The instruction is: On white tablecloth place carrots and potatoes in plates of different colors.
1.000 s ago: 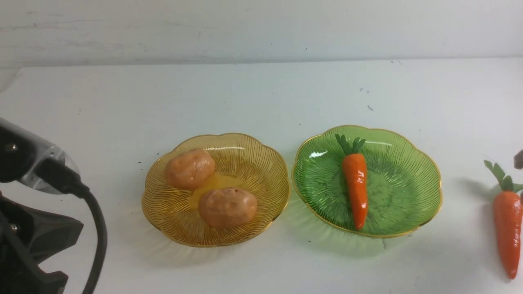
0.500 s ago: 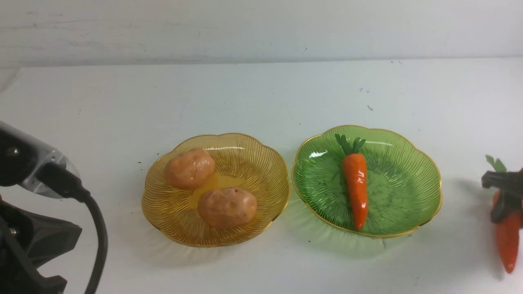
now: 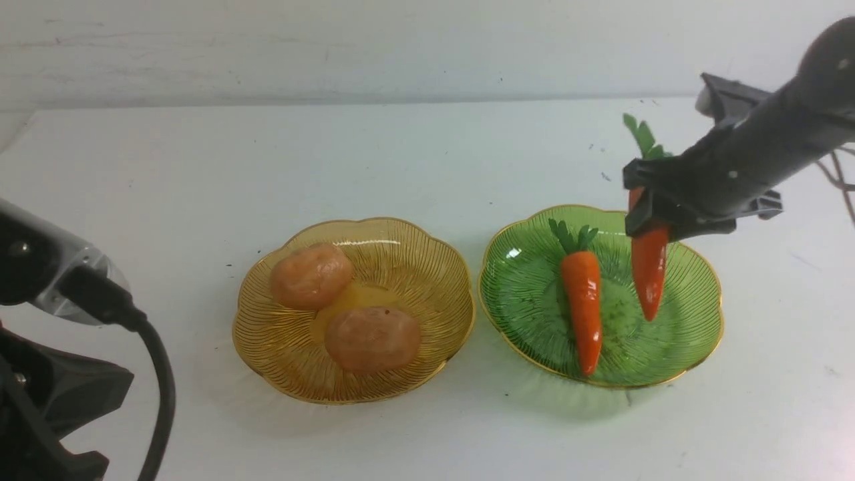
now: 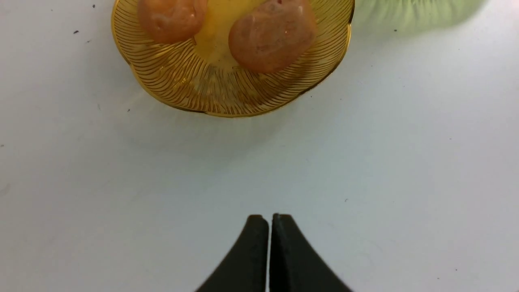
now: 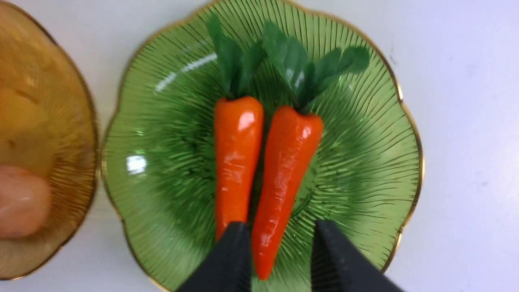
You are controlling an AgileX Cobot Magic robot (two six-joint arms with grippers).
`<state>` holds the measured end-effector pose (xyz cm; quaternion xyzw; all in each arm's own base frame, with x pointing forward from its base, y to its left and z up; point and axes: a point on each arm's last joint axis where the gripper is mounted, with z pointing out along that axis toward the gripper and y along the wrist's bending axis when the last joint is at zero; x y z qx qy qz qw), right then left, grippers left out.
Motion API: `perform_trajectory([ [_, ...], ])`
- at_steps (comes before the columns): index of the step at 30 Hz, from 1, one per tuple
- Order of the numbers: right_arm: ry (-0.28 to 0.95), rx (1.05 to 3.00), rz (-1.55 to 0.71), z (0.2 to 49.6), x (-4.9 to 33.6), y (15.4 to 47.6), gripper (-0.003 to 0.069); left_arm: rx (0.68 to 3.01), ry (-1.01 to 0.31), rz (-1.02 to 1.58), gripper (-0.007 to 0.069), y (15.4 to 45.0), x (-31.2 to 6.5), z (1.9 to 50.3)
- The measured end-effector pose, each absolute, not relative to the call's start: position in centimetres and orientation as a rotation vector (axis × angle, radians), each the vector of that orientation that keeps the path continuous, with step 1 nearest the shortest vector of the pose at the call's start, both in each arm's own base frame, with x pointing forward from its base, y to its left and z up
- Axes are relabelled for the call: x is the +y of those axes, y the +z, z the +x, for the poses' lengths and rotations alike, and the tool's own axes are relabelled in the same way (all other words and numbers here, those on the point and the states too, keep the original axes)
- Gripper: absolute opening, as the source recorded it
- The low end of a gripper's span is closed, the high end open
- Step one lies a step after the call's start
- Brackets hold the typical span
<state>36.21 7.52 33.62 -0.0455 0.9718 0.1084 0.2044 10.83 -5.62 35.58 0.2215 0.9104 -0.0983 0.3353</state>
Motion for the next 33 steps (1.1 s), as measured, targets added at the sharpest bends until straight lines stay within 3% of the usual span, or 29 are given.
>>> perform_trajectory([
  [1,0.31,2.634,-0.133,34.0,7.2,36.5,0.0104,2.373,-0.26,0.568,-0.0003,35.6,-5.6,10.9],
  [3,0.317,2.515,-0.144,29.3,6.4,40.5,0.0018,2.347,-0.278,0.537,-0.0003,35.8,-5.7,11.1],
  [5,0.319,2.368,-0.156,22.9,5.3,43.4,-0.0008,2.306,-0.3,0.504,-0.0003,36.1,-5.9,11.3],
  [8,0.29,2.068,-0.131,15.4,3.6,44.3,-0.0015,2.262,-0.331,0.478,-0.0003,36.4,-6.1,11.6],
  [11,0.281,1.705,-0.083,8.7,2.1,42.9,-0.0015,2.231,-0.339,0.469,-0.0003,36.7,-6.2,11.8],
  [17,0.249,1.402,-0.065,2.5,0.7,38.8,-0.0015,2.212,-0.342,0.464,-0.0003,36.8,-6.2,11.9],
  [25,0.27,1.316,-0.024,1.1,0.3,32.6,-0.0015,2.175,-0.354,0.452,-0.0003,37.0,-6.3,12.1],
  [33,0.246,1.298,-0.029,1.9,0.3,31.6,-0.0015,2.122,-0.33,0.466,-0.0003,37.6,-5.5,10.7],
])
